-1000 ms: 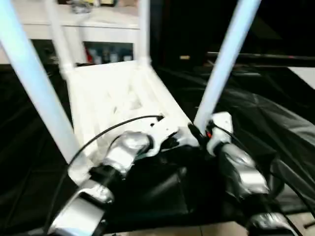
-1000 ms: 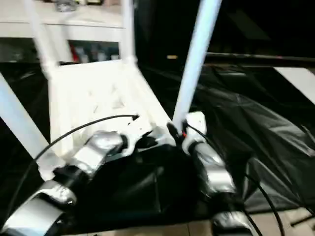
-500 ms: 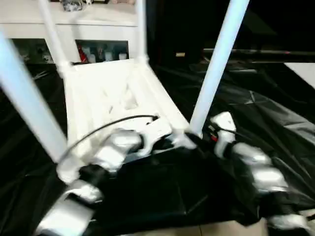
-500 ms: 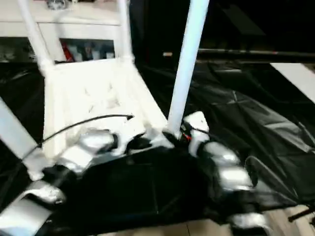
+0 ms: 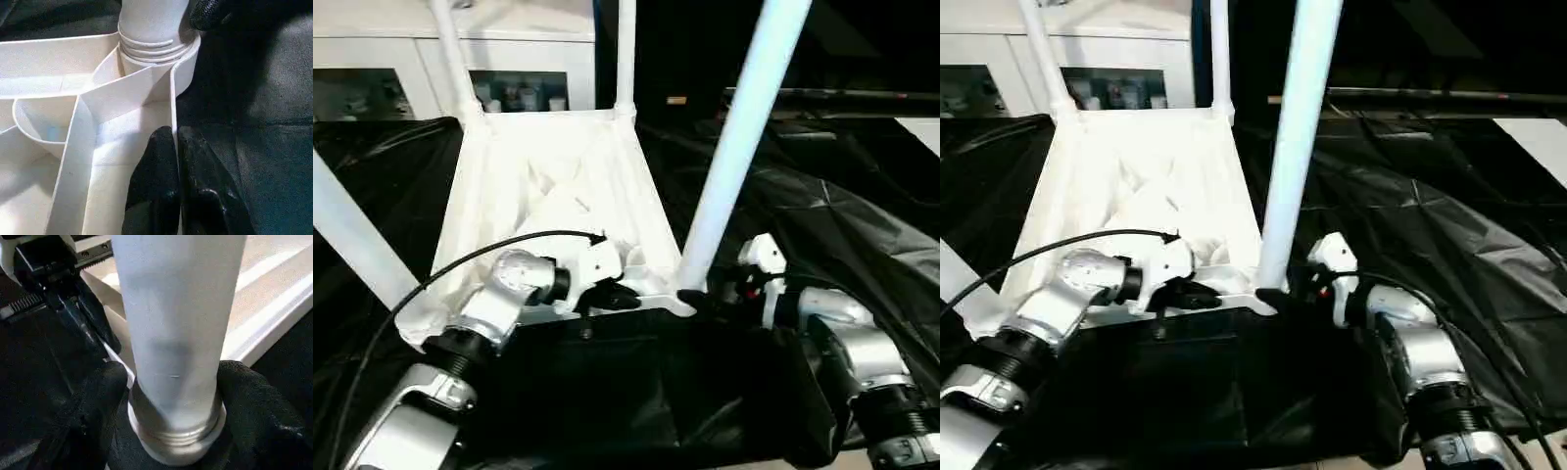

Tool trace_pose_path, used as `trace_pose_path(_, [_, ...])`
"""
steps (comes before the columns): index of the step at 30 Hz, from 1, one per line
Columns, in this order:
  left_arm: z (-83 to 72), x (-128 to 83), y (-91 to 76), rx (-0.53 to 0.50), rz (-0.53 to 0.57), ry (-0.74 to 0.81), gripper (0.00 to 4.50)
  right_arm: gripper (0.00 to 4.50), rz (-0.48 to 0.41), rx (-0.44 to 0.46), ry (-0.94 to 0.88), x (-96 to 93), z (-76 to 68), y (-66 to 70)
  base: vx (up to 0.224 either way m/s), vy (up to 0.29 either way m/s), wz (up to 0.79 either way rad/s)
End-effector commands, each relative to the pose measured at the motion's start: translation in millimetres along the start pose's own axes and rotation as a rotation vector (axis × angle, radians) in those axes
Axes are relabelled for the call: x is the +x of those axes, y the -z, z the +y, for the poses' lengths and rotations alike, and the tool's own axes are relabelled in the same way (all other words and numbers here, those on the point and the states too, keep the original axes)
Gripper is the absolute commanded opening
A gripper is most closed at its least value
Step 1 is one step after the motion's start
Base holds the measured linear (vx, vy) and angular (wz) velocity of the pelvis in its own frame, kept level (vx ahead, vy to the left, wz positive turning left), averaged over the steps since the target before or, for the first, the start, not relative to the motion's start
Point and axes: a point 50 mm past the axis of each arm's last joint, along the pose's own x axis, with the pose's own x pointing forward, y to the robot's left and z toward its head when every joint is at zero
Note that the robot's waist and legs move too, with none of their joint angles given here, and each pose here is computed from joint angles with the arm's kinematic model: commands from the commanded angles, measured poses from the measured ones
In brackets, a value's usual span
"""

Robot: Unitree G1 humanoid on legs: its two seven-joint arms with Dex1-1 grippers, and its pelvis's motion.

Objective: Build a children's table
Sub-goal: Rotate leg to tighten

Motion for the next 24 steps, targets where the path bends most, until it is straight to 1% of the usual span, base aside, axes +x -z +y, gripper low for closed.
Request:
trace_pose_path(1, [-10.2, 7, 8.0, -0.009, 0.040, 0.063, 0.00, 3.01, 0.024, 0.018, -0.061, 11.1, 8.1, 5.9, 0.000, 0.000, 0.00])
trace_pose_path(2, [-11.1, 7, 8.0, -0.013, 0.037, 0.068, 0.00, 3.01, 0.019, 0.018, -0.063, 12.2, 8.0, 5.4, 0.000, 0.000, 0.00])
trace_pose_path(4, [-12.2, 7, 8.0, -0.015, 0.036, 0.074, 0.00, 2.74, 0.011, 0.027, -0.067, 13.1, 7.3, 4.7, 0.000, 0.000, 0.00])
trace_pose_path(7, [-13.1, 7, 8.6, -0.016, 0.037, 0.077, 0.00, 2.63, 0.008, 0.035, -0.079, 12.8, 6.5, 4.7, 0.000, 0.000, 0.00])
trace_pose_path(8, [-13.2, 6, 9.0, -0.017, 0.038, 0.078, 0.00, 2.45, 0.010, 0.037, -0.082, 12.0, 6.4, 5.3, 0.000, 0.000, 0.00])
trace_pose_path(9, [-13.3, 6, 9.4, -0.018, 0.039, 0.078, 0.00, 2.38, 0.015, 0.038, -0.089, 11.3, 6.4, 6.1, 0.000, 0.000, 0.00])
trace_pose_path(16, [-13.7, 4, 11.0, -0.028, 0.044, 0.077, 0.00, 2.18, 0.029, 0.048, -0.113, 8.8, 7.1, 10.4, 0.000, 0.000, 0.00])
trace_pose_path(20, [-14.7, 4, 11.2, -0.034, 0.043, 0.079, 0.00, 2.13, 0.019, 0.060, -0.112, 9.0, 8.0, 11.6, 0.000, 0.000, 0.00])
trace_pose_path(21, [-13.0, 6, 11.2, -0.053, 0.038, 0.040, 0.00, 2.13, -0.005, 0.096, -0.045, 11.7, 7.0, 13.5, 0.000, 0.000, 0.00])
trace_pose_path(22, [-10.6, 9, 10.9, -0.068, 0.039, 0.003, 0.00, 2.13, -0.016, 0.104, 0.000, 13.6, 6.6, 15.1, 0.000, 0.000, 0.00])
trace_pose_path(24, [-9.0, 10, 10.7, -0.077, 0.039, -0.022, 0.00, 2.12, -0.023, 0.108, 0.029, 14.9, 6.5, 16.2, 0.000, 0.000, 0.00])
